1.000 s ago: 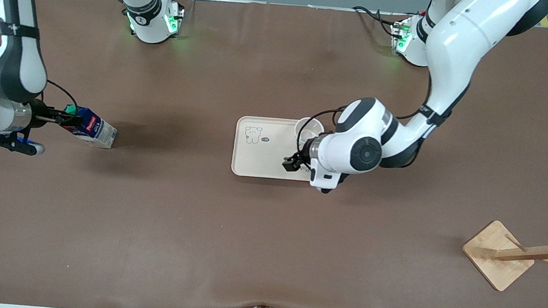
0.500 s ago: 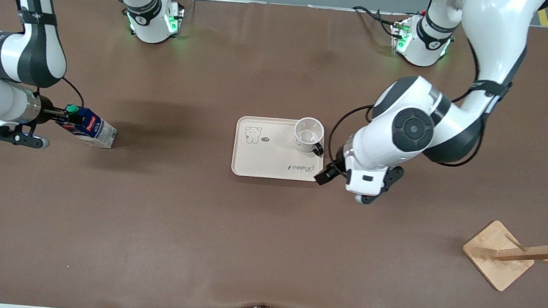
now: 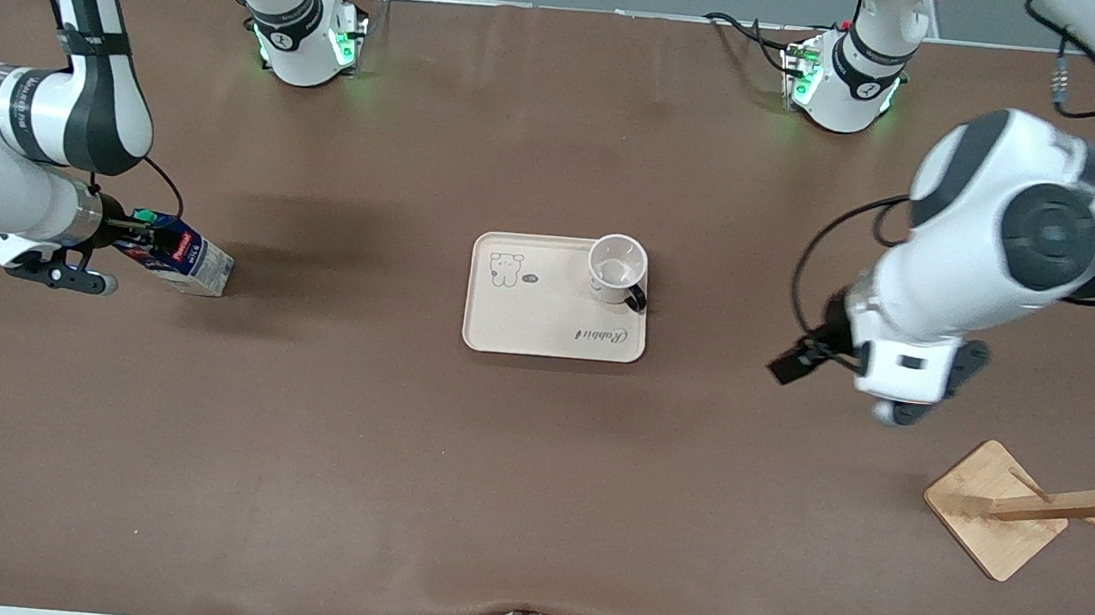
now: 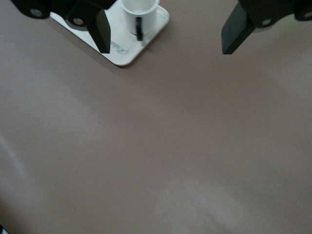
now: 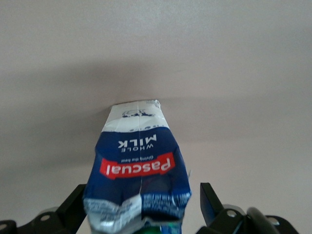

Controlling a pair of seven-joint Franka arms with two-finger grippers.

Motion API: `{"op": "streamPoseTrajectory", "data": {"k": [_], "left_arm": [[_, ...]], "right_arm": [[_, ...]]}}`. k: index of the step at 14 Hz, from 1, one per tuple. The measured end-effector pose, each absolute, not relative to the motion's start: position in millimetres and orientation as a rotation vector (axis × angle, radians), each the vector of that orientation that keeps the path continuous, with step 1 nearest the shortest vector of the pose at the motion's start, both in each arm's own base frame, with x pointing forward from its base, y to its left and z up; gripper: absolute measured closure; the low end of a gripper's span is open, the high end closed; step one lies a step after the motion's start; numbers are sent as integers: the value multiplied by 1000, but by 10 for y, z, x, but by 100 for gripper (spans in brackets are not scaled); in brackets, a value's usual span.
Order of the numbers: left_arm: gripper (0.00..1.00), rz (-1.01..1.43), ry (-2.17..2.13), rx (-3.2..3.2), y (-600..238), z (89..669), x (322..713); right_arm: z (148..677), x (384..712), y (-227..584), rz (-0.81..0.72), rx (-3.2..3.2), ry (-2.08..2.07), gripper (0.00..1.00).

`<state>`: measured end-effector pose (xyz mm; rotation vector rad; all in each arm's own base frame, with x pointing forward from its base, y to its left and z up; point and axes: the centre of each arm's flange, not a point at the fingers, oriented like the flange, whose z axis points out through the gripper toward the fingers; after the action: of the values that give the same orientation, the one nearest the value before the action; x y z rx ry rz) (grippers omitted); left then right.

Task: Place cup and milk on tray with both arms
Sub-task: 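Release the mug on the tray while the right gripper grasps the milk, then lift the milk carton with the right gripper toward the tray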

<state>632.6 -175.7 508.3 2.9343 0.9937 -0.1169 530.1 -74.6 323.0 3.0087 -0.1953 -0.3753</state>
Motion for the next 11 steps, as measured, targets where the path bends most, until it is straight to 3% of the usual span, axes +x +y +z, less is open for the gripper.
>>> {"op": "streamPoseTrajectory", "data": {"k": [3, 4, 7, 11], "left_arm": [[0, -118, 863, 2995, -1151, 5269, 6336], [0, -125, 806, 3017, -1010, 5321, 6317], [0, -114, 624, 3071, -669, 5507, 6251], [0, -62, 496, 3153, -477, 5689, 6181]], "right_arm": [[3199, 5200, -741, -441, 3027, -216, 28], [3229, 5153, -713, -498, 3053, -227, 32], [3379, 5148, -617, -565, 3120, -201, 33], [3707, 5334, -433, -507, 3131, -139, 33]]}}
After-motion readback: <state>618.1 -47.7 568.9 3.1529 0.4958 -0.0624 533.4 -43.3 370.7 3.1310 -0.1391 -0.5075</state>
